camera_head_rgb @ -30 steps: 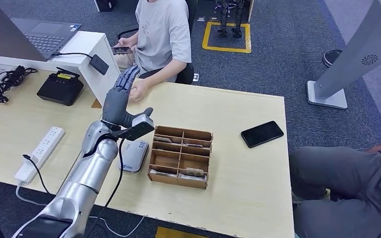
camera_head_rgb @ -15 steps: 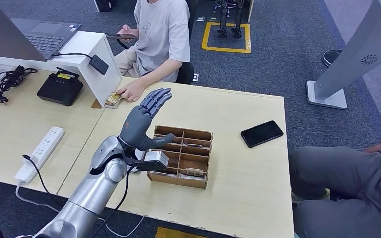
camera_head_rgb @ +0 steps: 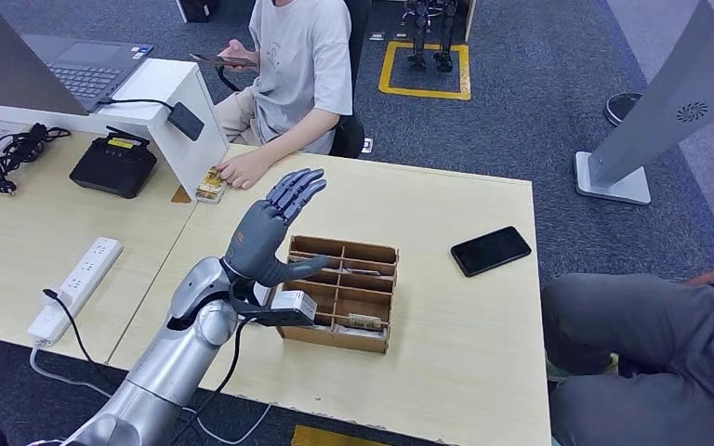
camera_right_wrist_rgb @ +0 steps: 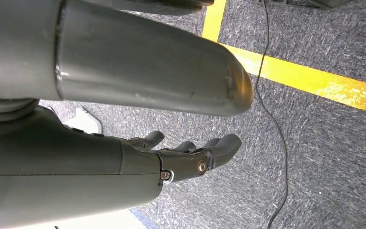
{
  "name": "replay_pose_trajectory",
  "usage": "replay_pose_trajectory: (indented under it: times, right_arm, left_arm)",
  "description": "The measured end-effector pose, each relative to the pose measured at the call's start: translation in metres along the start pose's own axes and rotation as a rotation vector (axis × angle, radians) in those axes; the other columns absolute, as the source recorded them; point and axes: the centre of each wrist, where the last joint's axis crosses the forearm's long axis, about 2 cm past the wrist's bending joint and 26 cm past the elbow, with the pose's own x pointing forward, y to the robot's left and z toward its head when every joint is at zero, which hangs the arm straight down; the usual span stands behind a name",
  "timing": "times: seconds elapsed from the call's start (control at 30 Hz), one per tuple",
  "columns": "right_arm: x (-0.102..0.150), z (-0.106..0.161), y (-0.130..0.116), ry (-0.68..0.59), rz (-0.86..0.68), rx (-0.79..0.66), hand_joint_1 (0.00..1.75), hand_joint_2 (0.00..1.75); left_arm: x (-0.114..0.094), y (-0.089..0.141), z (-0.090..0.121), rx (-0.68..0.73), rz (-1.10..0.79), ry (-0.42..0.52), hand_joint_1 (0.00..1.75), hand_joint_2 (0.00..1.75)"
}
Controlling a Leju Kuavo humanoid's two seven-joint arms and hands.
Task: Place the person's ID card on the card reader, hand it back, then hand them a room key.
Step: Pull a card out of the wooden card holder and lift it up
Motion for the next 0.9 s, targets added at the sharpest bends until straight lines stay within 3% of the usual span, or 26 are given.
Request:
replay_pose_trajectory:
  times: [0.43, 0.57, 0.63, 0.73, 0.9]
  right_arm:
    - [0.000, 0.000, 0.000, 0.007, -0.004, 0.001, 0.00, 0.00]
    - [-0.003, 0.000, 0.000, 0.043, -0.064, -0.019, 0.00, 0.00]
    - [-0.003, 0.000, -0.001, 0.042, -0.075, -0.021, 0.00, 0.00]
    - [-0.004, 0.000, -0.001, 0.059, -0.101, -0.024, 0.00, 0.00]
    - [-0.008, 0.000, 0.000, 0.070, -0.140, -0.036, 0.00, 0.00]
  left_arm:
    - [0.001, -0.001, 0.000, -0.013, 0.010, -0.014, 0.00, 1.75]
    - [0.053, -0.032, 0.000, -0.129, 0.449, -0.154, 0.00, 1.75]
    - [0.063, -0.035, 0.004, -0.141, 0.527, -0.182, 0.00, 1.75]
    - [0.076, -0.040, 0.031, -0.097, 0.493, -0.160, 0.00, 1.75]
    - [0.099, -0.046, 0.096, 0.044, 0.484, -0.009, 0.00, 1.75]
